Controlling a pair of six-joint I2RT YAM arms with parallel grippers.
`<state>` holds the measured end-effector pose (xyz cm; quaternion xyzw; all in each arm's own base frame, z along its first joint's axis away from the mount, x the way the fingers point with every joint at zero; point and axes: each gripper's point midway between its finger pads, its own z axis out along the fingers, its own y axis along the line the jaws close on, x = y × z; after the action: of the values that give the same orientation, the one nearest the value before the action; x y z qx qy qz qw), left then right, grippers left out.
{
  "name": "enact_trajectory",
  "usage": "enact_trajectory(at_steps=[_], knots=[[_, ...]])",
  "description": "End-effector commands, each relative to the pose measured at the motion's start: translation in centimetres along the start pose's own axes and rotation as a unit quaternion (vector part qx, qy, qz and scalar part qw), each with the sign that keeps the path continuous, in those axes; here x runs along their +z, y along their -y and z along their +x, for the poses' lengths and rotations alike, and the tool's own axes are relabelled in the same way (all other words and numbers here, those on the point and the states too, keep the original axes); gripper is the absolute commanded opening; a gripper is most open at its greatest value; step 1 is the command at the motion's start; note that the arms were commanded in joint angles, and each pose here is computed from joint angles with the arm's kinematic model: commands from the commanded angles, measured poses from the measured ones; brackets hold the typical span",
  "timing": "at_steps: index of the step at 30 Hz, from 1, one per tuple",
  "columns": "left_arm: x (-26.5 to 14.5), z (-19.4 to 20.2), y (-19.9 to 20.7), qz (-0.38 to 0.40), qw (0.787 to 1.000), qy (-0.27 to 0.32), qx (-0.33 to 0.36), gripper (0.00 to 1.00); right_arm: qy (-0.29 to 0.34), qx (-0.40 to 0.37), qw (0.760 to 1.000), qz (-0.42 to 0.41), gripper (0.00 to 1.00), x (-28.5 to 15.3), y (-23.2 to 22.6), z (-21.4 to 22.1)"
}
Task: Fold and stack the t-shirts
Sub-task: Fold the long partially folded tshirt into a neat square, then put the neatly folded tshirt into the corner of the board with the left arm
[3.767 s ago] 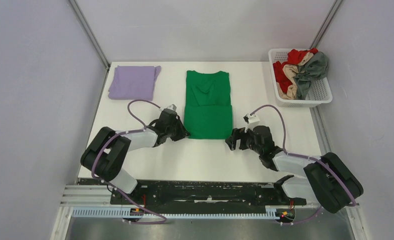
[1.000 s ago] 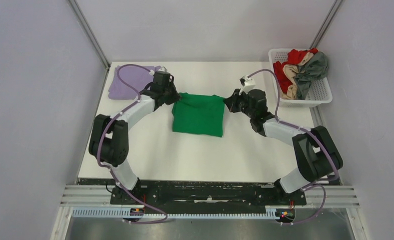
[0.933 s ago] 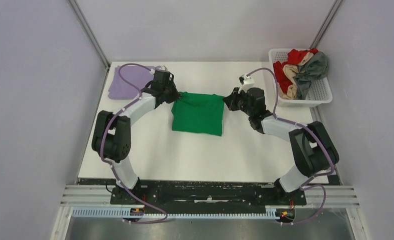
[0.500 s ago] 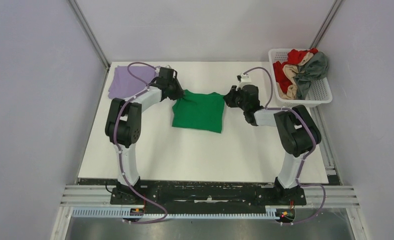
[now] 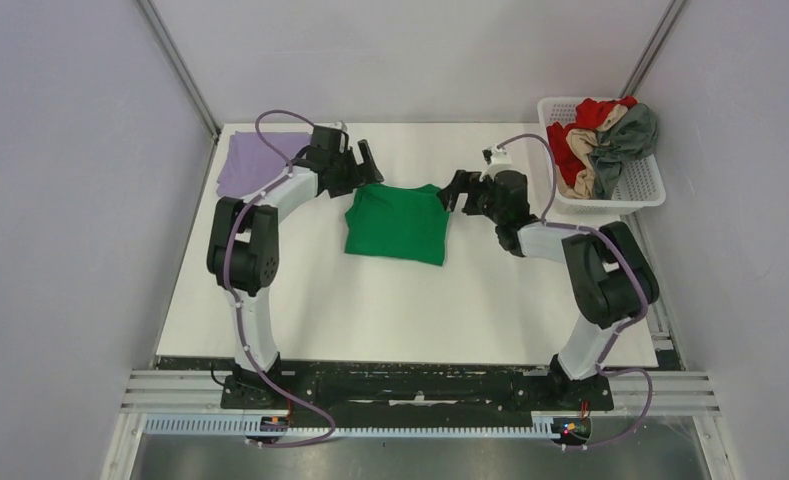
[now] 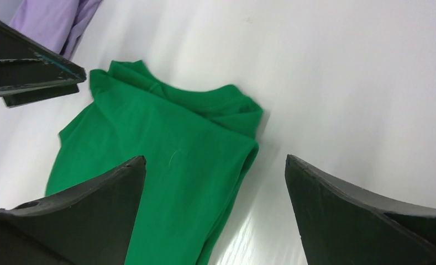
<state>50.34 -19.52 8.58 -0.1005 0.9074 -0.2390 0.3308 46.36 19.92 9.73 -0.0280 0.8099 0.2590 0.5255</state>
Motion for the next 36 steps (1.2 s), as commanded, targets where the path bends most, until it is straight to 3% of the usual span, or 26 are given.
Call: enact_trajectory(at_steps=[1, 11, 16, 20, 23, 27, 29, 36], knots=[[-2.7, 1.1, -0.6, -0.005, 0.996, -0.029, 0.089, 1.00, 0.026, -0.022, 0.999, -0.015, 0.98, -3.9, -1.4, -1.7], [-0.1, 4.9, -3.3, -0.018, 0.989, -0.094, 0.116, 0.99, 0.030, -0.069, 0.997, 0.028, 0.98, -10.7, -0.6, -1.5], [1.2, 6.1, -3.3, -0.012, 0.985, -0.121, 0.124, 0.79, 0.060, -0.082, 0.993, 0.056, 0.98, -13.3, 0.0, -2.7], [0.7, 5.5, -3.4, -0.046, 0.985, -0.099, 0.132, 0.72, 0.069, -0.078, 0.987, 0.123, 0.98, -15.3, 2.0, -3.2], [2.4, 7.4, -4.2, -0.066, 0.981, -0.124, 0.135, 0.62, 0.073, -0.078, 0.983, 0.149, 0.98, -16.6, 2.9, -2.7], [3.2, 7.7, -4.8, -0.145, 0.970, -0.107, 0.161, 0.27, 0.079, -0.076, 0.977, 0.181, 0.98, -18.1, 4.2, -2.0], [3.0, 6.9, -4.7, -0.178, 0.965, -0.088, 0.171, 0.03, 0.079, -0.079, 0.974, 0.195, 0.98, -18.7, 4.7, -1.7], [-1.2, -1.0, -3.7, -0.260, 0.942, 0.023, 0.209, 0.02, 0.086, -0.088, 0.968, 0.220, 0.98, -20.0, 5.8, -1.1]])
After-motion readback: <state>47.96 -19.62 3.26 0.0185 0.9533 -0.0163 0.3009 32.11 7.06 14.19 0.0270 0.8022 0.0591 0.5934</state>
